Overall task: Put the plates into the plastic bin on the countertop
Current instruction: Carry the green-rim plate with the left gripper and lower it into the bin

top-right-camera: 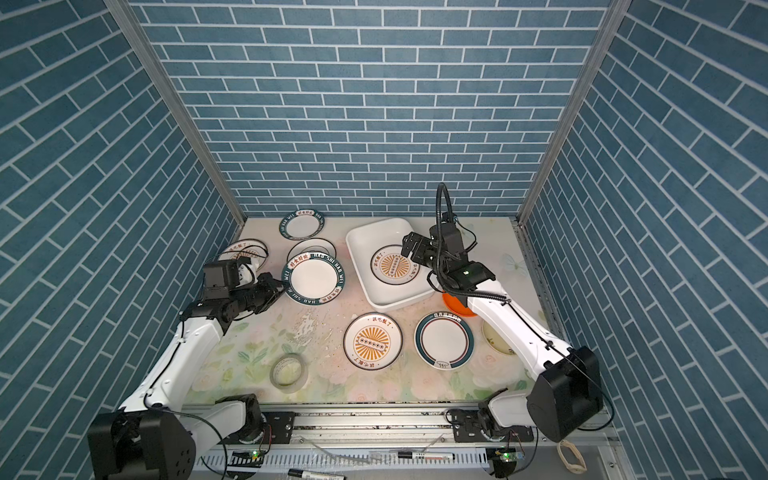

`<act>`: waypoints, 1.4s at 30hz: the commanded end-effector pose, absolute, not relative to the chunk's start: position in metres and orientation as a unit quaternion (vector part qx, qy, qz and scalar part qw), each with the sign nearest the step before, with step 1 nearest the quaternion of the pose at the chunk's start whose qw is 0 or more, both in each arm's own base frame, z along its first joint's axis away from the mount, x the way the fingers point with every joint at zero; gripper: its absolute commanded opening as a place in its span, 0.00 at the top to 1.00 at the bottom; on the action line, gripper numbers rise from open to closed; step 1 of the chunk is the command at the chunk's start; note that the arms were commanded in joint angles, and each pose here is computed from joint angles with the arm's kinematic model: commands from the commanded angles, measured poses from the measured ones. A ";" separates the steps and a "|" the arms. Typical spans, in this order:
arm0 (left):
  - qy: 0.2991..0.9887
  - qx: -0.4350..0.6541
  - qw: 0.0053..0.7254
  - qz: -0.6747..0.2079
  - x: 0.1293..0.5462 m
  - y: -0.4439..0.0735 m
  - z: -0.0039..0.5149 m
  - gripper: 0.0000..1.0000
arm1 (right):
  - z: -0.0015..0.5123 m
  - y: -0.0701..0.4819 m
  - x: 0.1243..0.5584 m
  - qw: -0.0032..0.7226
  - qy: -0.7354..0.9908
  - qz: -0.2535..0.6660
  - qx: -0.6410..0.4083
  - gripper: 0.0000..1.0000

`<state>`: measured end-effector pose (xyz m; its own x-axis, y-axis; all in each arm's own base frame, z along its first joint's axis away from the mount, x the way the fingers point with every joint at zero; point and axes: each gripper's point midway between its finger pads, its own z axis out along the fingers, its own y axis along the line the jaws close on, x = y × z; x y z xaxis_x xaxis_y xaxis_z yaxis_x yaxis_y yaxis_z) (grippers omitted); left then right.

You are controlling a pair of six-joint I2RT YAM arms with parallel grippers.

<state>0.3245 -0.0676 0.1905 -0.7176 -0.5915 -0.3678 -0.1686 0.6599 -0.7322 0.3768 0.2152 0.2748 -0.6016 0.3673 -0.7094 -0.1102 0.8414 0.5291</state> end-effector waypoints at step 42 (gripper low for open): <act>0.893 -0.139 0.237 -0.356 0.480 -0.298 0.144 1.00 | 0.326 0.110 0.377 0.470 0.824 0.311 0.055 0.01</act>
